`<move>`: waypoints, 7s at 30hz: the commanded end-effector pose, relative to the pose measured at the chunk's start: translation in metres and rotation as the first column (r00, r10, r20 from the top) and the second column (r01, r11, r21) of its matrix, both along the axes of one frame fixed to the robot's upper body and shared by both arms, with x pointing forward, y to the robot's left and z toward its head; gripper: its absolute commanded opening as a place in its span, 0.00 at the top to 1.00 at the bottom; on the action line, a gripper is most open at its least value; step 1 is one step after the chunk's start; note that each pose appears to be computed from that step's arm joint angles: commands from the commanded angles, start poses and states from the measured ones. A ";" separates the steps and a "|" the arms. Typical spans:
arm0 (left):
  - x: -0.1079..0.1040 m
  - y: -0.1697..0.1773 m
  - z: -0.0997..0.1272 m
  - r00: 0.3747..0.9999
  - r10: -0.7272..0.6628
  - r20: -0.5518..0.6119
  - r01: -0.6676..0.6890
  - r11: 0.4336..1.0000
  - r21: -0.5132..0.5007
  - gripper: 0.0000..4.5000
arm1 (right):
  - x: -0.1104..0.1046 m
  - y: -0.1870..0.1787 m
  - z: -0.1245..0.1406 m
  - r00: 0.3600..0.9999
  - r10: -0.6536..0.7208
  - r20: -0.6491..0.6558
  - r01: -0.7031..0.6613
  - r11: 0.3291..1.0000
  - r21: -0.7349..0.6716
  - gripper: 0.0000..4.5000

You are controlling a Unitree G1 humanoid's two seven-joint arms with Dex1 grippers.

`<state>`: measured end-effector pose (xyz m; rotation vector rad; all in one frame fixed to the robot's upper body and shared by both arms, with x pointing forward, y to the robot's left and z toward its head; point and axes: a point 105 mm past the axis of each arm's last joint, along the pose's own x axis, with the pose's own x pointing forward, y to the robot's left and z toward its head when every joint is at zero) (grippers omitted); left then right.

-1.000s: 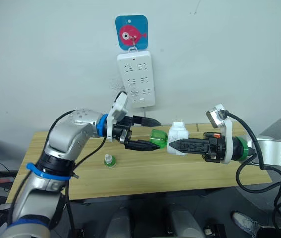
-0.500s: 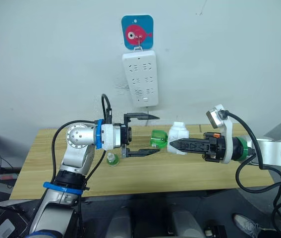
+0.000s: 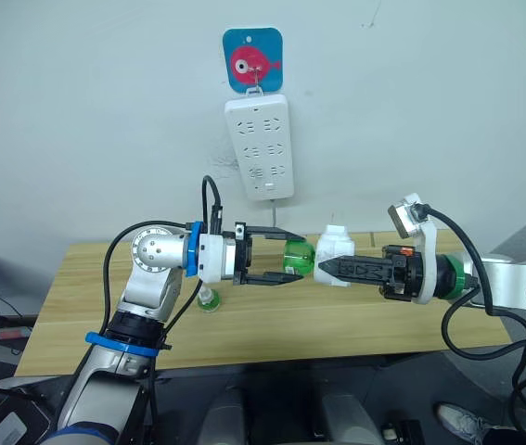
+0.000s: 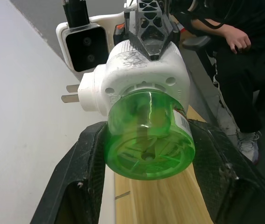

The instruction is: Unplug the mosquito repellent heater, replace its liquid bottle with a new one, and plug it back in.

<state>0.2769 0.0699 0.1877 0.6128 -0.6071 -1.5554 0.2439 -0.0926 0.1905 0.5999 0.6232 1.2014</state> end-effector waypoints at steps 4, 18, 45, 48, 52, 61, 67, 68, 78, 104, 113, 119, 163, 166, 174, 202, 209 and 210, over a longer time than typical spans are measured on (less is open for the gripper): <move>0.016 0.001 0.003 0.742 0.097 -0.664 0.018 0.986 0.164 0.50 | -0.013 0.006 0.009 0.996 0.081 0.048 -0.082 0.997 0.011 0.32; 0.012 0.005 0.004 0.817 0.066 -0.573 0.124 0.950 0.286 0.20 | -0.013 0.007 0.009 0.996 0.076 0.044 -0.078 0.997 0.030 0.32; -0.002 -0.007 0.008 0.993 -0.021 0.117 0.028 0.997 -0.065 0.20 | -0.007 0.004 0.013 0.998 0.050 0.046 -0.051 0.998 0.028 0.32; -0.003 -0.007 0.010 0.993 -0.023 0.115 0.031 0.997 -0.070 0.41 | -0.007 0.004 0.012 0.998 0.047 0.046 -0.049 0.998 0.029 0.32; -0.004 -0.008 0.015 0.994 -0.026 0.110 0.034 0.997 -0.066 0.50 | -0.008 0.005 0.012 0.998 0.046 0.045 -0.047 0.998 0.029 0.32; -0.005 0.009 -0.008 0.550 0.140 -0.823 0.129 0.960 0.249 0.50 | -0.014 0.007 0.006 0.995 0.079 0.061 -0.078 0.997 -0.007 0.32; -0.004 0.007 -0.006 0.521 0.160 -0.838 0.167 0.944 0.285 0.50 | -0.018 0.010 0.005 0.992 0.100 0.073 -0.099 0.995 -0.014 0.32; -0.003 0.007 -0.006 0.553 0.153 -0.819 0.163 0.944 0.287 0.50 | -0.019 0.010 0.005 0.992 0.099 0.073 -0.098 0.995 -0.014 0.32; 0.016 0.016 -0.030 0.877 0.160 -0.452 -0.036 0.962 0.270 0.02 | -0.016 0.008 0.006 0.996 0.070 0.058 -0.071 0.997 0.006 0.32; -0.015 0.000 -0.008 0.989 0.050 0.140 -0.036 0.994 -0.103 0.13 | -0.015 0.008 0.005 0.996 0.069 0.057 -0.069 0.998 0.002 0.32; -0.015 0.000 -0.003 0.998 0.038 0.048 -0.034 0.996 -0.085 0.50 | -0.015 0.008 0.004 0.996 0.069 0.056 -0.069 0.998 -0.001 0.32; -0.008 0.008 -0.032 0.675 0.146 -0.724 0.003 0.980 0.200 0.50 | -0.016 0.009 0.003 0.995 0.080 0.061 -0.080 0.997 -0.012 0.32; -0.015 0.001 -0.011 0.990 0.032 0.135 -0.023 0.997 -0.073 0.00 | -0.016 0.008 0.002 0.996 0.067 0.066 -0.066 0.998 -0.013 0.32; -0.014 -0.002 -0.010 0.989 0.035 0.142 -0.025 0.997 -0.076 0.14 | -0.016 0.008 0.003 0.996 0.067 0.066 -0.066 0.998 -0.011 0.32; -0.017 -0.002 -0.003 0.988 0.023 0.150 -0.012 0.997 -0.074 0.50 | -0.017 0.009 0.003 0.996 0.066 0.065 -0.066 0.998 -0.009 0.32; -0.024 0.045 -0.008 0.392 0.270 -0.880 0.173 0.917 0.358 0.50 | -0.016 0.001 -0.008 0.994 0.055 0.090 -0.046 0.994 -0.100 0.32; -0.008 0.060 -0.037 0.552 0.353 -0.756 -0.048 0.918 0.394 0.50 | 0.030 -0.047 -0.071 0.966 -0.208 0.154 0.258 0.825 -0.503 0.32; -0.008 0.059 -0.041 0.567 0.354 -0.744 -0.067 0.920 0.387 0.50 | 0.038 -0.058 -0.083 0.953 -0.244 0.182 0.304 0.761 -0.573 0.32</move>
